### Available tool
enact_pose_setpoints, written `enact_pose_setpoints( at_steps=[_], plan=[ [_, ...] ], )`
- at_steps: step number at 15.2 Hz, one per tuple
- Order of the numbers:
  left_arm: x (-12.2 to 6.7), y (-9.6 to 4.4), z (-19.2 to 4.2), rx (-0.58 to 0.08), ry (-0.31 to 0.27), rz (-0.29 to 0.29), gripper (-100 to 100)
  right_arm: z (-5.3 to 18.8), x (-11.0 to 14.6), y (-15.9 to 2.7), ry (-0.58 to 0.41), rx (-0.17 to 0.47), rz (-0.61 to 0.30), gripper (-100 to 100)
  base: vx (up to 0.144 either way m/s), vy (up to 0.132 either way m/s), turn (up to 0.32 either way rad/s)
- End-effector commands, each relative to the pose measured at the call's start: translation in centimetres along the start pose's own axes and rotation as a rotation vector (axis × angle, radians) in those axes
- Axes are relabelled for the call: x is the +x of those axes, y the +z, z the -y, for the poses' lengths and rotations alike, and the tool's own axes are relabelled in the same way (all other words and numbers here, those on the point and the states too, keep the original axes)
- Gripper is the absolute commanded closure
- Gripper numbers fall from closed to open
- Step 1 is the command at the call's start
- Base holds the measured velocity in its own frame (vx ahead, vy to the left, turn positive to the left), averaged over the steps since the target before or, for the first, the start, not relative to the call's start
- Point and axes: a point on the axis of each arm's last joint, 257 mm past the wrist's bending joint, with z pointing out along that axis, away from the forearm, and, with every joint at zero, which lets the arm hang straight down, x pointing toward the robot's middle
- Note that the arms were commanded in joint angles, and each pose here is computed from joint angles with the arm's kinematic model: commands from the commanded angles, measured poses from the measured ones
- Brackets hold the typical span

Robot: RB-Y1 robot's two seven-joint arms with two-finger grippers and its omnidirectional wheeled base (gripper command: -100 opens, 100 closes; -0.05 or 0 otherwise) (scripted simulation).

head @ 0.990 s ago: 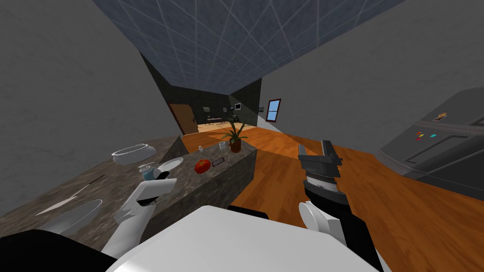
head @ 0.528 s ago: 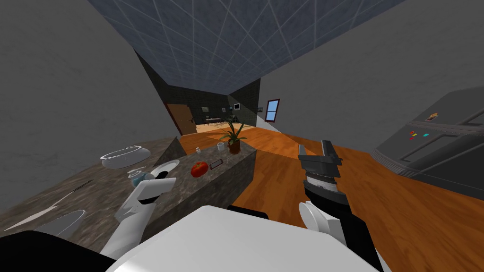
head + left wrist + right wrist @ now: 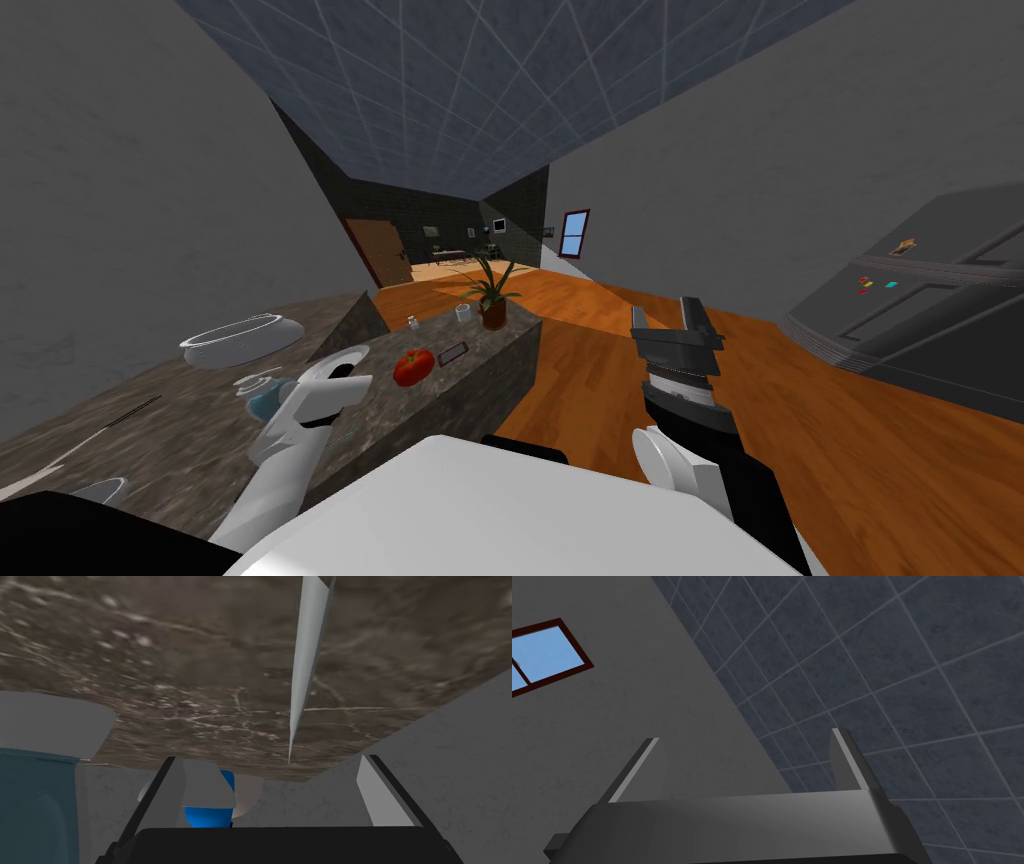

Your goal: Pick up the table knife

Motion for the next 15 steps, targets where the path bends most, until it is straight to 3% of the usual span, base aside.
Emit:
enact_pose_setpoints(
  at_steps=[1,5,10,11,12,15],
  plan=[
    [0.0,0.2,-1.6,-0.061,-0.006,0.000,-100,0.0,0.0,0.0,0.000,0.000,0.000,0,0.054,0.010,-0.022],
    [0.5,0.4,-3.1,-0.121,-0.009,-0.007,-100,0.0,0.0,0.0,0.000,0.000,0.000,0,0.013,-0.006,0.015],
    [1.3,1.7,-2.6,-0.094,0.001,-0.006,-100,0.0,0.0,0.0,0.000,0.000,0.000,0,-0.007,0.005,0.025],
    [1.1,1.4,-2.6,-0.099,0.000,-0.006,-100,0.0,0.0,0.0,0.000,0.000,0.000,0,-0.013,0.007,0.018],
    [1.1,1.4,-2.6,-0.097,-0.001,-0.006,100,0.0,0.0,0.0,0.000,0.000,0.000,0,0.000,0.000,0.000],
    [1.1,1.4,-2.5,-0.095,-0.002,-0.005,100,0.0,0.0,0.0,0.000,0.000,0.000,0,0.001,0.001,-0.005]
  ],
)
